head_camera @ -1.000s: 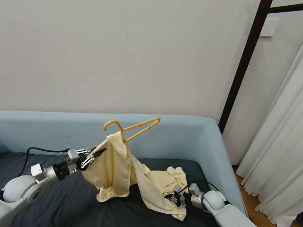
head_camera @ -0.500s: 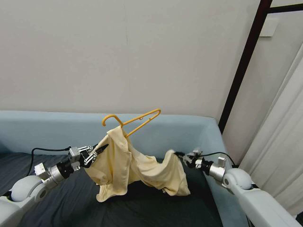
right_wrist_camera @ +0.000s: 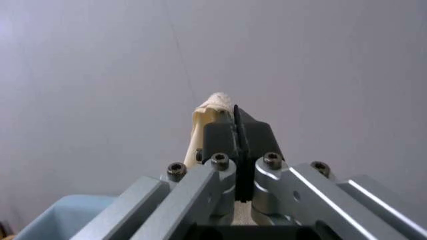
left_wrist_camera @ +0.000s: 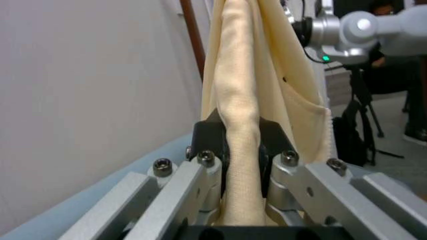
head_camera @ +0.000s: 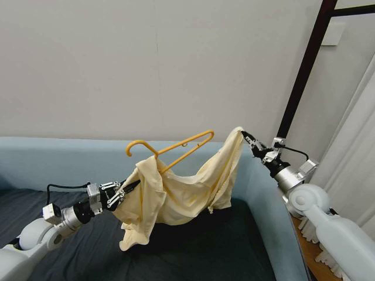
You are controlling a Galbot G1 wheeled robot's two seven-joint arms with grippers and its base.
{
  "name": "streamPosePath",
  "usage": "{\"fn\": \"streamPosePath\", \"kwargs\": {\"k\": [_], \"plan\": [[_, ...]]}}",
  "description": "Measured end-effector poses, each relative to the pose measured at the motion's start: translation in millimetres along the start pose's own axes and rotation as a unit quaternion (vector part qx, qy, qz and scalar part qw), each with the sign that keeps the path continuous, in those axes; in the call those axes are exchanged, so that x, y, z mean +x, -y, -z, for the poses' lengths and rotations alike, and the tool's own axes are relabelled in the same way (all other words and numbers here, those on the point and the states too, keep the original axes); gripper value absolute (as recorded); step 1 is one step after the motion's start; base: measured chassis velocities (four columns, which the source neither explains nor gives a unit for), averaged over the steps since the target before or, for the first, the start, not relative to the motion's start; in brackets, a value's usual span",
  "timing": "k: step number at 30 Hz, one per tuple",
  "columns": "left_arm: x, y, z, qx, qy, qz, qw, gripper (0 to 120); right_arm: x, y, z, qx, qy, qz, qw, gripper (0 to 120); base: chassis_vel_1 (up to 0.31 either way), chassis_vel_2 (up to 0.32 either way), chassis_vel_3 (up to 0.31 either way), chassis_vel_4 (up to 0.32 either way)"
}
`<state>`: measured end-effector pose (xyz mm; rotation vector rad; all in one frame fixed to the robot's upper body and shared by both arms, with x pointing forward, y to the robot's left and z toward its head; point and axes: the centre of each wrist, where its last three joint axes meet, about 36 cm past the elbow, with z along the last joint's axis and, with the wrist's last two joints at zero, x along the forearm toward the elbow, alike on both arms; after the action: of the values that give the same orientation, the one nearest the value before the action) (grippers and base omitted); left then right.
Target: Pick up the clothes from the sofa and hang them on the clothes hanger.
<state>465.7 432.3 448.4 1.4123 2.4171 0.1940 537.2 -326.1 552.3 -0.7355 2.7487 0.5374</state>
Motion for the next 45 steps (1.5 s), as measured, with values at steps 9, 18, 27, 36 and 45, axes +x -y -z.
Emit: {"fn": "streamPosePath", "kwargs": {"k": [9,18,27,36,45], "plan": [[13,0,-13,-0.007,-0.063,-0.015,0.9979,7,-11,-22,38,0.03,0.048,0.045,0.997,0,0.0,0.0,0.0,0.0],[11,-1,-7,-0.007,-0.088,-0.065,0.994,7,-15,-45,52,0.075,0.05,0.065,0.994,0,0.0,0.0,0.0,0.0],[22,-7,-5,-0.024,-0.127,-0.055,0.9901,7,-14,-55,66,0.085,0.068,0.053,0.993,0,0.0,0.0,0.0,0.0],[24,-12,-1,-0.036,-0.127,0.03,0.9907,7,-3,-71,75,0.091,0.086,0.07,0.99,0,0.0,0.0,0.0,0.0],[6,6,-6,-0.015,-0.117,0.061,0.9911,7,7,-99,62,0.062,0.092,0.124,0.986,0,0.0,0.0,0.0,0.0]]}}
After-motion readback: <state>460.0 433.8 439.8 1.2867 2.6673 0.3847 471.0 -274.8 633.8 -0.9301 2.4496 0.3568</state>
